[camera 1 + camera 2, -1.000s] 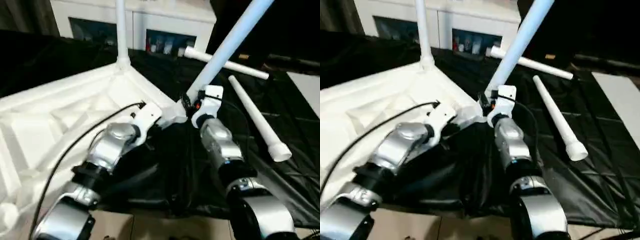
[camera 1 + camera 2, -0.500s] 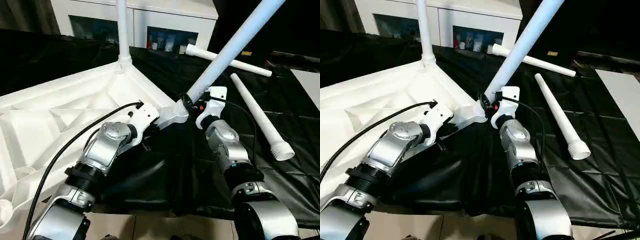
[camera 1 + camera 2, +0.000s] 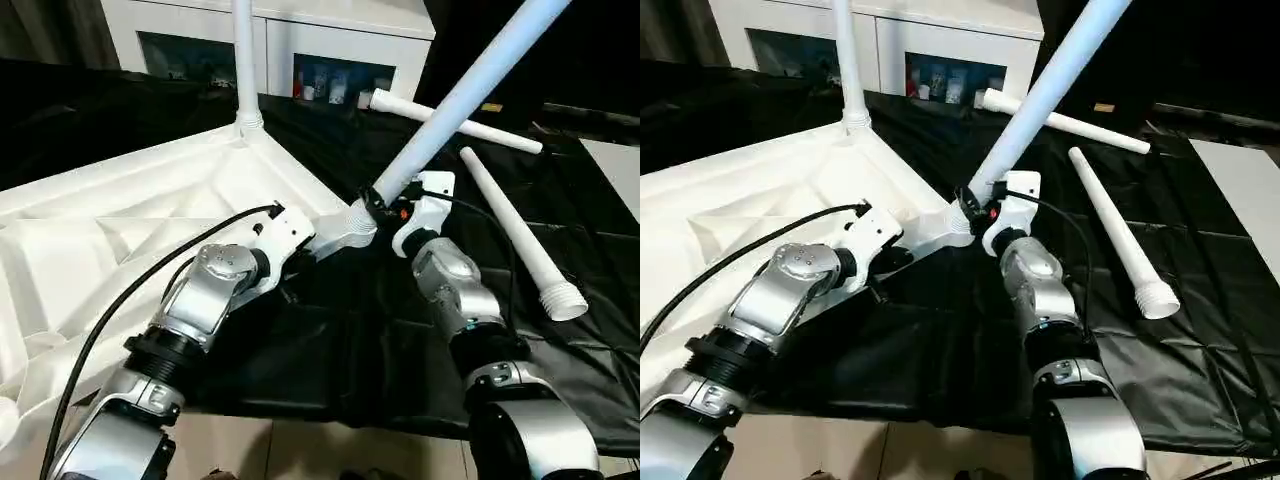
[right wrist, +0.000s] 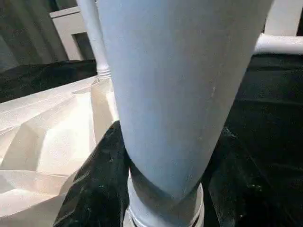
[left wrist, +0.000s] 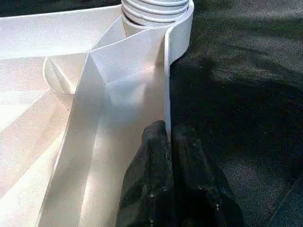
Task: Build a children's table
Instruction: Insert table leg to table base
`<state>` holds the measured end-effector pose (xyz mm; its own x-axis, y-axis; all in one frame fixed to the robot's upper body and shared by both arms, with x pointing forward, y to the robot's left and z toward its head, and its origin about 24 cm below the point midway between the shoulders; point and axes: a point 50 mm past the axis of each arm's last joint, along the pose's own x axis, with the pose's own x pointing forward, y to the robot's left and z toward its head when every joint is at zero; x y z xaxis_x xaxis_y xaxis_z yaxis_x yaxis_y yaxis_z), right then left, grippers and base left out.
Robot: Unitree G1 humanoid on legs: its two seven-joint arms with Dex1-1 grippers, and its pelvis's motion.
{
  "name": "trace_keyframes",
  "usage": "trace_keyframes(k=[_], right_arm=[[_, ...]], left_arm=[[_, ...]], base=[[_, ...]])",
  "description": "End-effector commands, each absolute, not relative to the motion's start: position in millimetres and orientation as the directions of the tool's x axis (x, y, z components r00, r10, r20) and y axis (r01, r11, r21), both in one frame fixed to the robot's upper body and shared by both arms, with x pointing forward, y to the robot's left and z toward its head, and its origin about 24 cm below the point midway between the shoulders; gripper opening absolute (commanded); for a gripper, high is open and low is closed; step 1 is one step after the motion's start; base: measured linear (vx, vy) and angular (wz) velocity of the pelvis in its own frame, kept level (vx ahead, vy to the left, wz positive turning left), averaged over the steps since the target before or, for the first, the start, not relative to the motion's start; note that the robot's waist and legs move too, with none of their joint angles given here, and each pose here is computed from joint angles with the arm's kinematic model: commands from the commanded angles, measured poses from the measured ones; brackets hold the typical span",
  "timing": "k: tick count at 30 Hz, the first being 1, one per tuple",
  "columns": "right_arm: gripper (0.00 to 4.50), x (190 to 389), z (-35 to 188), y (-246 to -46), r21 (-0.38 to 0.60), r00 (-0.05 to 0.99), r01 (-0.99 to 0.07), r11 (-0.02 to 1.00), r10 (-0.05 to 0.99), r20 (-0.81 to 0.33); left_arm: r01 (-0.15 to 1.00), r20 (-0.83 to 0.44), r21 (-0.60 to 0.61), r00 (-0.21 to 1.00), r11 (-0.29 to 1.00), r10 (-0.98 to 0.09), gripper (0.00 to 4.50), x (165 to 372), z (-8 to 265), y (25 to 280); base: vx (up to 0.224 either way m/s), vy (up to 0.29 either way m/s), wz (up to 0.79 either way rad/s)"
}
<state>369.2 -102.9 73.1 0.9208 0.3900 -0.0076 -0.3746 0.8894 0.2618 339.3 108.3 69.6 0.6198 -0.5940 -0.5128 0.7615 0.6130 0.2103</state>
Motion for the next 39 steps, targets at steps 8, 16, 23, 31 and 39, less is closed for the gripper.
trace_keyframes(k=[8,16,23,31,39], right_arm=[[2.32,369.4,77.7,-92.9,0.34,0.877,-0.455,0.823,0.481,0.007],[2.32,369.8,82.1,-93.6,0.353,0.868,-0.473,0.807,0.496,0.03],[2.32,371.4,102.9,-100.7,0.56,0.842,-0.516,0.649,0.505,0.19],[2.04,372.1,105.3,-116.7,0.532,0.855,-0.504,0.68,0.479,0.198],[1.83,367.4,104.1,-126.6,0.538,0.865,-0.49,0.686,0.461,0.199]], left_arm=[[0.782,-0.432,0.251,0.618,0.571,-0.657,0.0,338.6,87.0,94.4],[0.785,-0.434,0.247,0.614,0.568,-0.659,0.0,338.1,86.8,94.0],[0.785,-0.436,0.249,0.614,0.567,-0.658,0.0,337.3,86.3,96.1],[0.774,-0.374,0.354,0.632,0.525,-0.679,0.0,338.9,93.7,93.5],[0.778,-0.249,0.319,0.62,0.542,-0.744,0.72,337.5,111.7,90.0]], base=[[0.0,0.0,0.0],[0.0,0.0,0.0],[0.0,0.0,0.0],[0.0,0.0,0.0],[0.0,0.0,0.0]])
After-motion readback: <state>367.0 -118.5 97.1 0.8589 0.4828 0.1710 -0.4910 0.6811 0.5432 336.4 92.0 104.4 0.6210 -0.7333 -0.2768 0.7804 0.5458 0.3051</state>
